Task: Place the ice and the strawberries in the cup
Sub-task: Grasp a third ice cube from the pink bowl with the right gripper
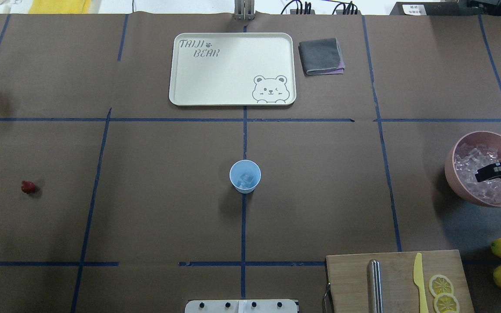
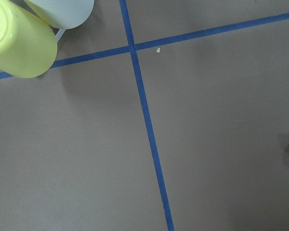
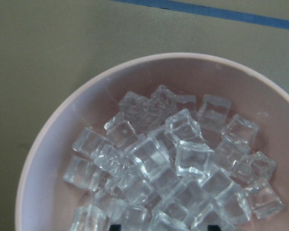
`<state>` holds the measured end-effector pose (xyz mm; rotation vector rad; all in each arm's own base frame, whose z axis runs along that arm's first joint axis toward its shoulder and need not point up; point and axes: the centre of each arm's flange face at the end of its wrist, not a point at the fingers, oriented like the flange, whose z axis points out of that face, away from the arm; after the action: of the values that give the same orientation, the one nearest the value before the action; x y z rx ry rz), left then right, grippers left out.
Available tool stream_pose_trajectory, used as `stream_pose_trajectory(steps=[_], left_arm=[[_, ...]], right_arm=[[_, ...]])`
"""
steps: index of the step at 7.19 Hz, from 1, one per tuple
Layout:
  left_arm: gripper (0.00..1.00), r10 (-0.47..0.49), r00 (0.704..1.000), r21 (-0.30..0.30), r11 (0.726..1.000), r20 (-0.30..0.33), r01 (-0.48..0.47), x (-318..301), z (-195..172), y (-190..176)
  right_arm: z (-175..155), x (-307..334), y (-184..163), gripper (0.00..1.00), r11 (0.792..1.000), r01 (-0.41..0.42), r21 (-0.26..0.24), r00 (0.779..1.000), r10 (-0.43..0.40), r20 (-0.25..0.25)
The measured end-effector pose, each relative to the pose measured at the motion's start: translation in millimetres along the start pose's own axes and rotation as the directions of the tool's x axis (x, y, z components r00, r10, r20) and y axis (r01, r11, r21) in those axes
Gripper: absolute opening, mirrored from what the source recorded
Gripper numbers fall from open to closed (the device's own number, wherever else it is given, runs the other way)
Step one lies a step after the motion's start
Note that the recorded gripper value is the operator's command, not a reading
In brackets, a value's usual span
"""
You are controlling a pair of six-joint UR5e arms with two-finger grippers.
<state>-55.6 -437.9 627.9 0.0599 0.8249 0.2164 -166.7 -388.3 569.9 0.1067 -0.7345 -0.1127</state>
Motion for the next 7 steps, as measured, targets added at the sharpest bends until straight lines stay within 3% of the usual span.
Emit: stream_pose_trajectory(steps=[1,2,3,7], left_arm=[[1.00,0.000,1.000,0.000,1.000,0.000,0.000,0.0,0.0,0.0],[1.00,0.001,1.000,0.000,1.000,0.000,-0.001,0.0,0.0,0.0],[1.00,0.001,1.000,0.000,1.000,0.000,-0.001,0.0,0.0,0.0],[1.00,0.002,1.000,0.001,1.000,0.000,-0.002,0.3,-0.3,-0.1]], right_arm=[[1.3,-0.3,1.0,0.48,1.000,0.002,-0.004,1.000,-0.002,0.000],[1.9,-0.2,1.6,0.21,1.000,0.003,-0.006,1.000,-0.003,-0.001],[2.1,-0.1,1.8,0.07,1.000,0.003,-0.006,1.000,-0.003,-0.001],[-12.8,-7.9,-0.5,0.04,1.000,0.014,0.012,1.000,-0.014,0.020]])
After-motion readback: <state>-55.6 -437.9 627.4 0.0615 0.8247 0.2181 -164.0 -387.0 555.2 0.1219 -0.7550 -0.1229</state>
